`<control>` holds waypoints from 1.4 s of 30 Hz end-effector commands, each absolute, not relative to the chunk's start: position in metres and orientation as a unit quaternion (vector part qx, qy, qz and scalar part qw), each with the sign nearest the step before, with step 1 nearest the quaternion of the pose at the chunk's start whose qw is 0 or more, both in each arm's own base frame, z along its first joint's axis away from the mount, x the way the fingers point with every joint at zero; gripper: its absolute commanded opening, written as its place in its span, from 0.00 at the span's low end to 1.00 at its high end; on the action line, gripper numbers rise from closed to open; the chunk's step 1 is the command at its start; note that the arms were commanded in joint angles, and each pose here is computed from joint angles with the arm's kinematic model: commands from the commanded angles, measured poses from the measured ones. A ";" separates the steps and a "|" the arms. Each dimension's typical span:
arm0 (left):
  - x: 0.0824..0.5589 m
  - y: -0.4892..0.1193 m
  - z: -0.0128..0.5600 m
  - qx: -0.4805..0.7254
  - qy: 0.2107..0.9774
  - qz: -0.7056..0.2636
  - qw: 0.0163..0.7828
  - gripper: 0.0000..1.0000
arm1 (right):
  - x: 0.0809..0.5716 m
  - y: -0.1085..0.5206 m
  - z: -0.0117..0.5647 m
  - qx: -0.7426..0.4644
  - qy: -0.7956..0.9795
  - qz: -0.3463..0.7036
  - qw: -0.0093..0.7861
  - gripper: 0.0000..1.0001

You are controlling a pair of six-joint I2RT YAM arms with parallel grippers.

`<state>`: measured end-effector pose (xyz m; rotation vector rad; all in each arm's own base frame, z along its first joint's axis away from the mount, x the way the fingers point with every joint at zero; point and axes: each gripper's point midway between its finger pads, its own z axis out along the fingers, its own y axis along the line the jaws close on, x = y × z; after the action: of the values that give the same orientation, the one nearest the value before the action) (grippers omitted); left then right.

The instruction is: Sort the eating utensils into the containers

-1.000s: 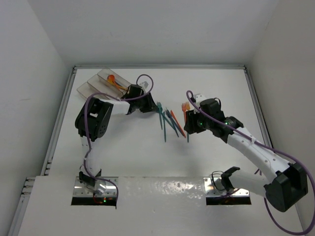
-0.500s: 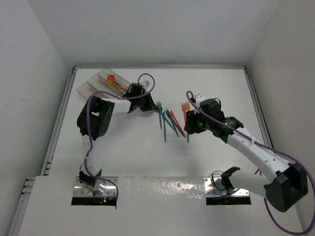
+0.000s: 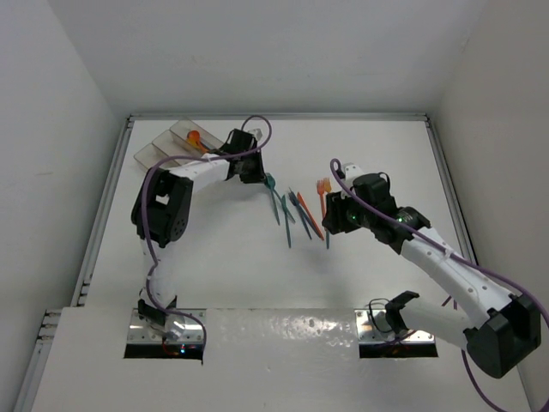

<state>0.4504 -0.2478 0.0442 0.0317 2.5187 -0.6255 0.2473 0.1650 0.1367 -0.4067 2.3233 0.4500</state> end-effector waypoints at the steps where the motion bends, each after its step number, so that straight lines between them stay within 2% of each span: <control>1: 0.442 -0.252 0.080 0.038 0.932 -0.207 0.295 0.00 | 0.250 0.166 0.145 -0.155 0.894 0.181 0.380 0.48; 11: 0.446 -0.270 0.135 0.048 0.910 -0.194 0.363 0.00 | 0.250 0.170 0.147 -0.152 0.892 0.194 0.380 0.47; 15: 0.448 -0.270 0.136 0.042 0.915 -0.181 0.358 0.00 | 0.250 0.171 0.148 -0.152 0.891 0.196 0.382 0.47; 24: 0.474 -0.228 0.170 -0.004 0.901 -0.089 0.426 0.00 | 0.247 0.166 0.145 -0.150 0.892 0.190 0.382 0.47; 28: 0.500 -0.194 0.197 -0.039 0.887 -0.093 0.450 0.00 | 0.246 0.165 0.147 -0.151 0.891 0.189 0.385 0.47; 34: 0.543 -0.094 0.227 -0.104 0.864 -0.078 0.487 0.00 | 0.244 0.163 0.146 -0.149 0.891 0.187 0.385 0.47; 42: 0.579 -0.009 0.245 -0.116 0.836 -0.058 0.533 0.00 | 0.244 0.165 0.143 -0.153 0.892 0.190 0.380 0.47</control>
<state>0.5602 -0.0047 0.2036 -0.3836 2.1094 -0.0985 0.2391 0.1624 0.1362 -0.4008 2.3069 0.4687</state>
